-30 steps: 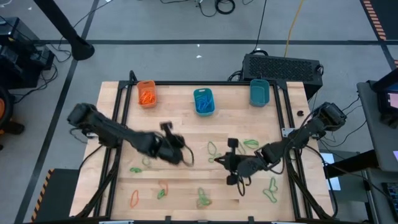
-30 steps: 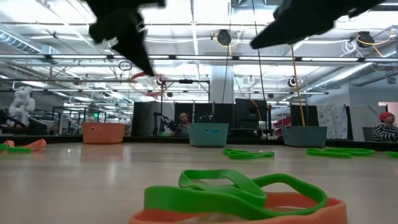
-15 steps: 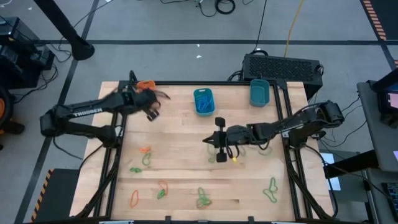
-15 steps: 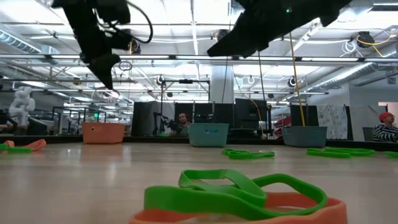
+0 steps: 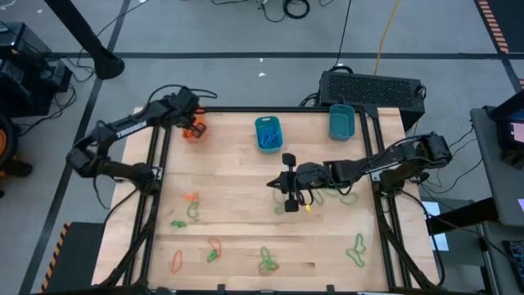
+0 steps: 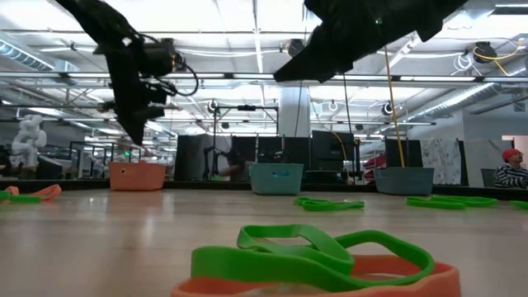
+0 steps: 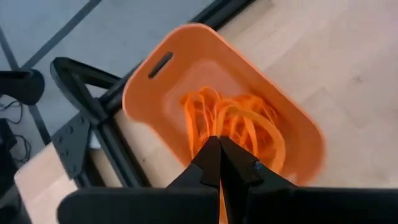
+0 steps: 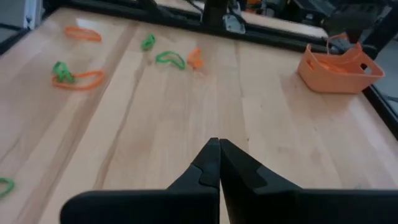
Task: Sort rubber bands into baskets
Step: Put the orange rubber band into the orange bin
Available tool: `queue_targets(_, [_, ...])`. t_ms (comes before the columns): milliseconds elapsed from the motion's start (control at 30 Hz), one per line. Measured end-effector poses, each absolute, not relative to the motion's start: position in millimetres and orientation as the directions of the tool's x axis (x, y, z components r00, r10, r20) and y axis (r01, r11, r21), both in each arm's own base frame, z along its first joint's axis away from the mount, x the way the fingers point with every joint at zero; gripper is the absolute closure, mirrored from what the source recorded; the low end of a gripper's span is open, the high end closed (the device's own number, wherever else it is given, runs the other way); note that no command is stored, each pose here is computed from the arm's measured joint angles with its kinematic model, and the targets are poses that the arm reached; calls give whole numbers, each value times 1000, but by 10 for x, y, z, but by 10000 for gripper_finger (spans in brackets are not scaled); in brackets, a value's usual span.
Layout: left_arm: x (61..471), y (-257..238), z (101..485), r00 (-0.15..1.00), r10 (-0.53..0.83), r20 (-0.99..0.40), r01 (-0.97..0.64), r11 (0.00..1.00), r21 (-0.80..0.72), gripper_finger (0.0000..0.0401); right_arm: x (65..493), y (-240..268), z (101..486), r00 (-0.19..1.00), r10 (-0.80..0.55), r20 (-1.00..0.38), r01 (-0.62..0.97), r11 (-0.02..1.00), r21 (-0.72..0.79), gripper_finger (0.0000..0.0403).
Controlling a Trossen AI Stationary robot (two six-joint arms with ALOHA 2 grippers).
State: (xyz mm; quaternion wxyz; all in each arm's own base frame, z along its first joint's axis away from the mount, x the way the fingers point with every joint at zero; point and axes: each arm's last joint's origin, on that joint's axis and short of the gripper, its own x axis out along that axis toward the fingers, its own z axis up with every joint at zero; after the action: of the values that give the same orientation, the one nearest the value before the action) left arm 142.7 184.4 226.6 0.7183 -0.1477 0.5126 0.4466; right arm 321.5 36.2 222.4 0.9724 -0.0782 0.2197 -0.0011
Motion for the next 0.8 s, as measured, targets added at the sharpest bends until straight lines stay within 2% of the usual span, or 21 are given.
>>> queue_targets(467, [1503, 2142, 1932, 7, 472, -881, -812, 517, 270, 396, 3193, 355, 2180, 880, -41, -473, -51, 982, -181, 403])
queue_targets(600, [1498, 2152, 1920, -19, 482, -876, -811, 504, 296, 376, 3198, 348, 2188, 884, -53, -464, -49, 978, -205, 403])
queue_targets(800, [1496, 2149, 1924, -21, 482, -876, -811, 504, 297, 323, 3208, 293, 2197, 888, -68, -454, -31, 978, -207, 403])
